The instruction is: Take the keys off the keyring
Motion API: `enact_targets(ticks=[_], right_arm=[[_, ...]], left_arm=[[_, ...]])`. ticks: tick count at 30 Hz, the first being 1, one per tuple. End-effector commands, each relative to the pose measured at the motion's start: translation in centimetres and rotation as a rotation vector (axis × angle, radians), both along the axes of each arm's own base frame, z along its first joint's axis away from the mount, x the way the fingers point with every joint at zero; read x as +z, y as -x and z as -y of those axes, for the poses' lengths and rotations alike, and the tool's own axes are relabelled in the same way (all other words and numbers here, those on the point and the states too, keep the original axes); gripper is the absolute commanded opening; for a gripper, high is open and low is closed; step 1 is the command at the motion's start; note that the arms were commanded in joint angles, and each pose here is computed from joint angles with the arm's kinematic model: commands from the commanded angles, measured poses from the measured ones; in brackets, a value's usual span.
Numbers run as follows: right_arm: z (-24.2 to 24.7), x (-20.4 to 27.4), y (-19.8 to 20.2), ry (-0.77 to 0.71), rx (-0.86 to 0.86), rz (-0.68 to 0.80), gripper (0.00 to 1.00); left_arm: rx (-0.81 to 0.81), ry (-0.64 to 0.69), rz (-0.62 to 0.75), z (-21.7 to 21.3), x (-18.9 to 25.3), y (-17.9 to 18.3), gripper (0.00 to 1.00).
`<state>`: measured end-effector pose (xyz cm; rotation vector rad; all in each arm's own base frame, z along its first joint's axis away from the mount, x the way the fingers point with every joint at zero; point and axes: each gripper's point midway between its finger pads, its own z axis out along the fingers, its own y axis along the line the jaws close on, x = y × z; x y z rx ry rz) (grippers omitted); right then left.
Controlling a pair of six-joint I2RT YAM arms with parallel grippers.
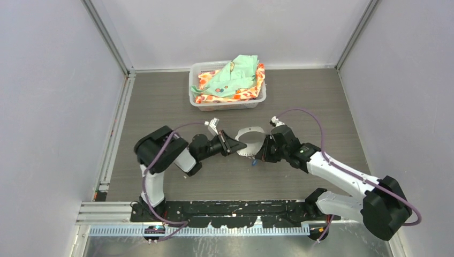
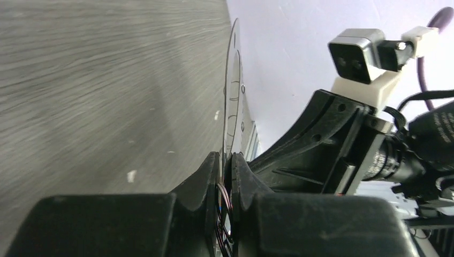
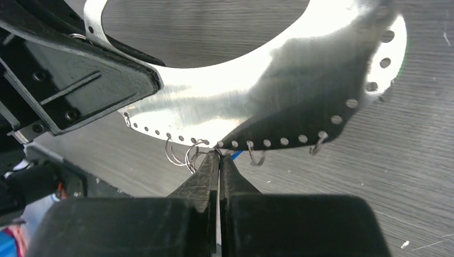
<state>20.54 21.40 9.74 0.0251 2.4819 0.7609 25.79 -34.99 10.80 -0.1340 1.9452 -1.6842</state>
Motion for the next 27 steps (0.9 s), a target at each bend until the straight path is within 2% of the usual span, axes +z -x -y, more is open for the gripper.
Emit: enact_targets(ticks=[1, 4, 9, 12, 15, 20, 21, 24, 27], right_arm=[[-3.4, 4.2, -3.3, -0.197, -0.037, 0.14, 0.0], [-3.9, 2.7, -3.2, -0.201, -0.031, 0.109, 0.0], [-3.7, 1.5, -3.7, -0.18, -0.06, 0.075, 0.0], [-3.0, 1.1, -3.7, -0.132, -0.072, 0.058, 0.0], [-2.3, 0.7, -3.4, -0.087, -0.065, 0.057, 0.0], [-1.4, -1.2, -3.1, -0.037, -0.104, 0.016, 0.0], [-1.2, -1.5, -3.2, -0.022, -0.118, 0.001, 0.03], [-1.2, -2.1, -3.3, -0.014, -0.15, -0.033, 0.26], [-1.3, -2.2, -3.6, -0.049, -0.213, -0.055, 0.31]], left_arm=[[0.137, -0.083, -0.057, -1.6, -6.3, -2.5, 0.0], [0.135, -0.136, -0.094, -2.0, -8.8, -2.4, 0.01], [0.142, -0.309, -0.095, -3.4, -10.4, -2.4, 0.26], [0.133, -0.413, -0.066, -4.1, -10.2, -2.5, 0.32], [0.108, -0.508, -0.066, -4.7, -10.5, -2.3, 0.47], [0.085, -0.599, -0.03, -5.4, -9.5, -1.7, 0.61], [0.077, -0.623, -0.02, -5.6, -9.2, -1.5, 0.62], [0.071, -0.687, 0.02, -6.7, -8.0, -1.0, 0.63], [0.066, -0.757, 0.038, -7.8, -7.3, -0.3, 0.63]])
